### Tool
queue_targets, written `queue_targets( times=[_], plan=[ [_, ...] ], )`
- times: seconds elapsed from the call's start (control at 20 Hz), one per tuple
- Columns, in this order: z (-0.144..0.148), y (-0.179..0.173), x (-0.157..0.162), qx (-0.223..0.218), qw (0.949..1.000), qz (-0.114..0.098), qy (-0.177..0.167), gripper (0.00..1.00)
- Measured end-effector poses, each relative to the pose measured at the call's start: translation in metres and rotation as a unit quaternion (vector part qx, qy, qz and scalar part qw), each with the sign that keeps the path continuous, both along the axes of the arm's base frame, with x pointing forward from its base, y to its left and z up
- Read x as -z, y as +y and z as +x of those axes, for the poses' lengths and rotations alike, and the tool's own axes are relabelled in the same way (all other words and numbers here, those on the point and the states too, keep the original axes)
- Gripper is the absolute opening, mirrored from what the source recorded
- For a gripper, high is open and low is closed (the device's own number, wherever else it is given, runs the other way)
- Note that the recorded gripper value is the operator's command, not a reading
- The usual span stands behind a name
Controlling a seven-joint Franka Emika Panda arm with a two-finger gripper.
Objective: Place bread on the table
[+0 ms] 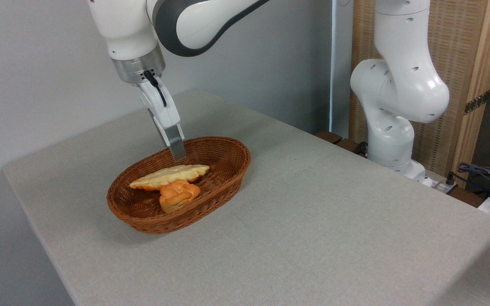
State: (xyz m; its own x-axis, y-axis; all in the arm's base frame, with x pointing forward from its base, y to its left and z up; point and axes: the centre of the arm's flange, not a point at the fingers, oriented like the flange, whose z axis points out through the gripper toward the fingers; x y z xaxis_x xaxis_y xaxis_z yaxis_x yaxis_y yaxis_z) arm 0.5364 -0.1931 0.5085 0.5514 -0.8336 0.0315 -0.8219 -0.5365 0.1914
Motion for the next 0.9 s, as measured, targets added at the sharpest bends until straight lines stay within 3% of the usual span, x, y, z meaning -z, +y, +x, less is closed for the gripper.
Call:
queue_targets(
  times=[0.35, 0.55, 0.9],
  plan=[
    [-0.012, -0.007, 0.02, 0.038, 0.9993, 0.0, -0.003, 1.0],
    [-0.024, -0.022, 0.05, 0.07, 0.9971, 0.023, -0.016, 1.0],
    [-0.034, -0.026, 0.072, 0.075, 0.9965, 0.026, -0.025, 1.0]
  ],
)
